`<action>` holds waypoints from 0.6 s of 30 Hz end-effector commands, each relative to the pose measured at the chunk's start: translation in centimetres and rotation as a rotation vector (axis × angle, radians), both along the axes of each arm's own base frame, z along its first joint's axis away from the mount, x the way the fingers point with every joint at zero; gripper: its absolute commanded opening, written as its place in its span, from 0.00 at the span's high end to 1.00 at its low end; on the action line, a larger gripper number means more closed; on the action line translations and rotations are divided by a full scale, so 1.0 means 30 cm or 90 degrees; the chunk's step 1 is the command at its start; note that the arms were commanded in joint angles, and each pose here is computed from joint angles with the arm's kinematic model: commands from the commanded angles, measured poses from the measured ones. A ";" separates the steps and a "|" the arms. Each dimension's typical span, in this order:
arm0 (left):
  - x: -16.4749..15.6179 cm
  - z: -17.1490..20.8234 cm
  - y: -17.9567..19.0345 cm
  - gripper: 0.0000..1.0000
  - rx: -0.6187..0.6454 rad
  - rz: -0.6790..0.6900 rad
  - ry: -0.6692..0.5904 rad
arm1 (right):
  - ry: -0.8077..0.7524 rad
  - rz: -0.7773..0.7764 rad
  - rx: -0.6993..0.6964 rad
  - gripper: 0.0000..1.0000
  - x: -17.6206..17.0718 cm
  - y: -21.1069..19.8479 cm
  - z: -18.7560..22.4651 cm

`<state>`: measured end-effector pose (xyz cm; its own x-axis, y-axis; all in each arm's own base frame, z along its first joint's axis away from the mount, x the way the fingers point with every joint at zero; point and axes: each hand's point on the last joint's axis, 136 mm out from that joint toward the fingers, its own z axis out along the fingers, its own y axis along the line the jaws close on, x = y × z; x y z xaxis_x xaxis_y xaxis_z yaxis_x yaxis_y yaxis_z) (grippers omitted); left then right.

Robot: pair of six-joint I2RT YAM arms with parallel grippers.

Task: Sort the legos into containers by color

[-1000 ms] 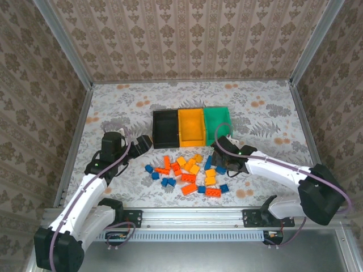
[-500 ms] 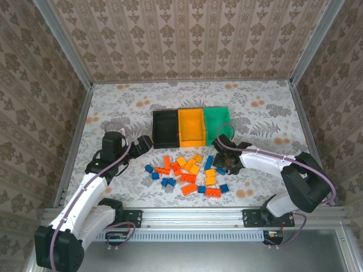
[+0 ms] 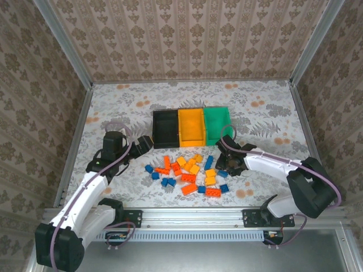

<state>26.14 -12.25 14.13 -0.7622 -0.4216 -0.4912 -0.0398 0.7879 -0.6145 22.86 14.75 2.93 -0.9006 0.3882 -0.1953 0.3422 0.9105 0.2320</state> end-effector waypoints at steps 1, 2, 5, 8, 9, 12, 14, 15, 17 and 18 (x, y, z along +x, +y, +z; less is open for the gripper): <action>0.010 0.022 0.003 0.00 0.003 0.005 -0.001 | -0.009 0.027 0.011 0.65 -0.010 -0.004 0.075; 0.009 0.019 0.005 0.00 0.004 0.006 0.001 | -0.024 0.033 0.013 0.66 0.003 -0.004 0.107; 0.010 0.017 0.008 0.00 0.006 0.010 0.004 | -0.083 0.045 0.023 0.67 0.070 -0.007 0.214; 0.008 0.013 0.014 0.00 0.013 0.014 0.010 | -0.158 0.058 0.001 0.67 0.178 -0.020 0.323; 0.004 0.009 0.018 0.00 0.017 0.016 0.016 | -0.181 0.061 -0.006 0.67 0.224 -0.021 0.355; -0.006 -0.005 0.022 0.00 0.022 0.017 0.030 | -0.229 0.063 -0.035 0.66 0.359 -0.027 0.411; -0.014 -0.010 0.019 0.00 0.021 0.010 0.033 | -0.249 0.060 -0.048 0.66 0.451 -0.022 0.409; -0.016 -0.012 0.018 0.00 0.021 0.008 0.033 | -0.254 0.055 -0.063 0.66 0.492 -0.026 0.406; -0.023 -0.019 0.020 0.00 0.025 0.006 0.035 | -0.268 0.050 -0.085 0.66 0.565 -0.028 0.402; -0.026 -0.022 0.022 0.01 0.027 0.005 0.035 | -0.273 0.048 -0.096 0.66 0.599 -0.026 0.395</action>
<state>25.57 -11.80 13.13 -0.7842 -0.4172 -0.4593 -0.0833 0.8043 -0.5884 38.11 14.77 14.89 -0.7820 0.3135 -0.5386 0.1822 0.9415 0.2835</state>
